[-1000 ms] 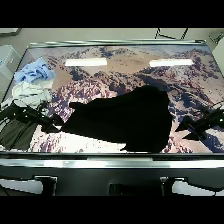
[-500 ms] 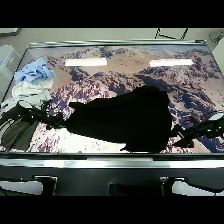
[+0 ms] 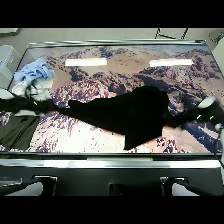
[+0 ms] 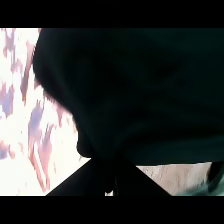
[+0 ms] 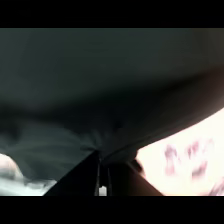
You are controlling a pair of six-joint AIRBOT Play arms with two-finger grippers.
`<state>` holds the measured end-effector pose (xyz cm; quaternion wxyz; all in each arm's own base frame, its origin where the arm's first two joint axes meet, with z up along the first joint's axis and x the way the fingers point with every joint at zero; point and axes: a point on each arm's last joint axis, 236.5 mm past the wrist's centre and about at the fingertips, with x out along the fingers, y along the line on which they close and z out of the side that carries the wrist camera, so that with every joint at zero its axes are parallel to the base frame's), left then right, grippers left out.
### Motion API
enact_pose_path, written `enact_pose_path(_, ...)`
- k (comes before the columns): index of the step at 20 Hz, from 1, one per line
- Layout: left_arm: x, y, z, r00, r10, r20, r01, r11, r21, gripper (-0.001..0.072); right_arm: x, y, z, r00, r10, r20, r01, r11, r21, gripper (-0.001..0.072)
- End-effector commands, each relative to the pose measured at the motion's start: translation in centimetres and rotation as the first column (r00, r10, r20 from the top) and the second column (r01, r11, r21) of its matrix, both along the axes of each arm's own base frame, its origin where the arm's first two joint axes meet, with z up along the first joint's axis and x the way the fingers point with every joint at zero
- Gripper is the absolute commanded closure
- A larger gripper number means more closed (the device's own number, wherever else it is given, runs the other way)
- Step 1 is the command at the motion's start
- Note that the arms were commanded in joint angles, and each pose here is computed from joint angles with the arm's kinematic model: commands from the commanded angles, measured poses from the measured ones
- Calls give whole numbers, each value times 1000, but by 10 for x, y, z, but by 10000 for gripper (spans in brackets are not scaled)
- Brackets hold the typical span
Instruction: Fold the clothes and pants, and hang the long-sleeved shirts on hangers.
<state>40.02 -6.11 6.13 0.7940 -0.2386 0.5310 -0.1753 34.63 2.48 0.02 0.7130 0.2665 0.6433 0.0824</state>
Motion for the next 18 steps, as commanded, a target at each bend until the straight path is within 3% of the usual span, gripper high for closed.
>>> enact_pose_path(1,19,10,205,845,34,533,-92,992,81,683,69,-36,216,805,41,591,110,970,-217,675)
enact_pose_path(3,-20,8,350,585,36,810,-172,982,80,682,51,-49,387,456,106,884,304,914,-267,674)
enact_pose_path(4,-52,5,409,442,35,897,-204,977,63,683,21,-49,451,302,144,942,379,889,-257,674)
enact_pose_path(5,-85,1,451,328,30,944,-222,974,46,682,-16,-42,501,173,176,969,425,874,-235,674)
enact_pose_path(7,-147,-9,500,168,24,985,-237,971,17,683,-80,-26,549,28,217,976,464,862,-205,674)
enact_pose_path(11,-220,-16,540,-12,37,999,-254,966,-39,682,-157,-11,580,-100,256,961,509,843,-172,674)
enact_pose_path(14,-230,-18,543,-31,36,999,-254,966,-42,682,-173,-10,587,-134,227,965,518,846,-127,674)
enact_pose_path(16,-219,-13,536,2,25,1000,-278,960,-23,683,-167,-10,581,-105,221,969,512,848,-138,674)
enact_pose_path(18,-185,-2,498,173,10,985,-315,948,46,683,-144,-18,548,41,199,979,495,847,-193,674)
